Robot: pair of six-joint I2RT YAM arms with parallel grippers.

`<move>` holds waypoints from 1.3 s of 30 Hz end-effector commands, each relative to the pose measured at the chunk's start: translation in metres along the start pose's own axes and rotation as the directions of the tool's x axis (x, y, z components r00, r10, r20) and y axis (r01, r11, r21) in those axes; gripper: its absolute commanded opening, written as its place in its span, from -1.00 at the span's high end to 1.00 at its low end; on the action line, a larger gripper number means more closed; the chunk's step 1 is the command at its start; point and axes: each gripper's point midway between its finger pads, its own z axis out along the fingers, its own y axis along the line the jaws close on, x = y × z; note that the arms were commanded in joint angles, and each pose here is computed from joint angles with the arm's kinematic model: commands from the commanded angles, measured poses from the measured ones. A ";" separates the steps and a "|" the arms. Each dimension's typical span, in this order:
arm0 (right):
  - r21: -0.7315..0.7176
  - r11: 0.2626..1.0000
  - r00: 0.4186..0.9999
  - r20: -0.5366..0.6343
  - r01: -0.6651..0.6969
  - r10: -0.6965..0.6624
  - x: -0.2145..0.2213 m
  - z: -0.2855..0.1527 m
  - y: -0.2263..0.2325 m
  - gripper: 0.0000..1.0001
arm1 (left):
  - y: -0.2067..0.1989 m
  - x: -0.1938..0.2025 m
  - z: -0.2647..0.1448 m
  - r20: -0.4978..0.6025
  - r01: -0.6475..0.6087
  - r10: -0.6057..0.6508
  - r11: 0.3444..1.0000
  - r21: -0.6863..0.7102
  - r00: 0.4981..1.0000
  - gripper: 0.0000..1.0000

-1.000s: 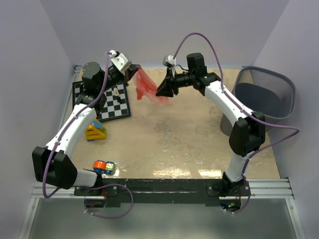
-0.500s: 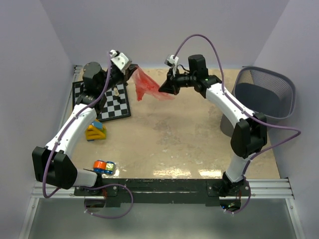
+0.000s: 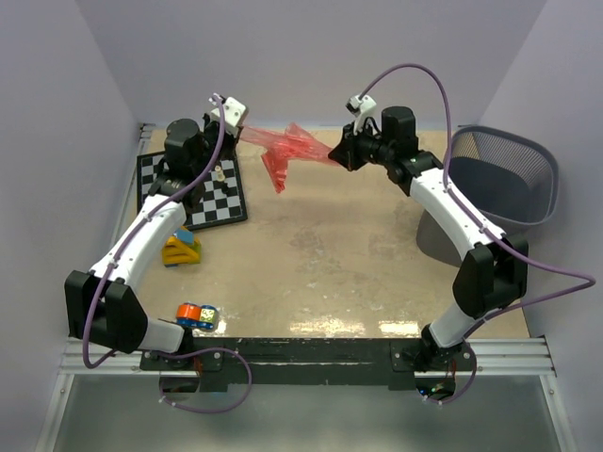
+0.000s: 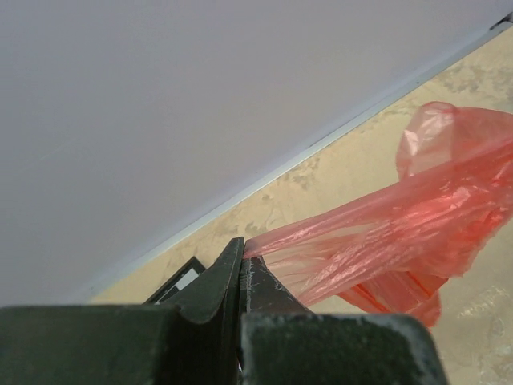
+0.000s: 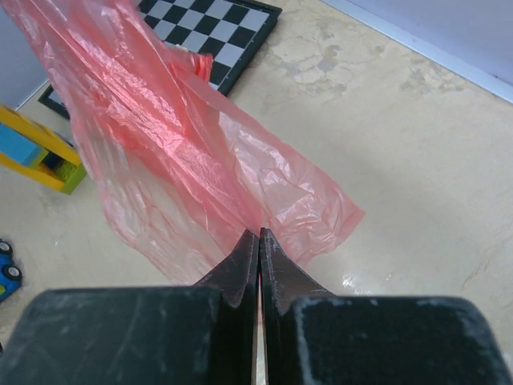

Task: Put the trash bags into the trash bin
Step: Unfold the trash bag at the center of the board.

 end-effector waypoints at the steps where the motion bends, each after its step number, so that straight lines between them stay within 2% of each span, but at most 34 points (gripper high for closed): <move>1: 0.129 0.990 0.997 0.061 -0.059 0.052 -0.013 -0.016 -0.021 1.00 | 0.021 0.006 -0.004 -0.027 -0.015 0.012 0.992 -0.122 1.000 1.00; 9: 0.298 0.941 0.986 0.098 -0.159 0.135 -0.010 -0.036 -0.071 1.00 | 0.033 0.015 -0.011 -0.058 -0.012 0.000 0.979 -0.202 0.998 1.00; 25: 0.540 0.819 0.980 0.125 -0.196 0.152 0.000 -0.069 -0.123 1.00 | 0.050 0.022 -0.018 -0.076 -0.002 -0.022 0.953 -0.303 0.997 1.00; 32: 0.607 0.771 0.981 0.123 -0.193 0.149 0.002 -0.076 -0.136 1.00 | 0.065 0.021 -0.025 -0.075 0.009 -0.041 0.923 -0.384 0.996 1.00; 39: 0.604 0.778 0.984 0.125 -0.174 0.124 -0.007 -0.078 -0.135 1.00 | 0.066 0.017 -0.026 -0.058 0.023 -0.049 0.921 -0.390 0.997 1.00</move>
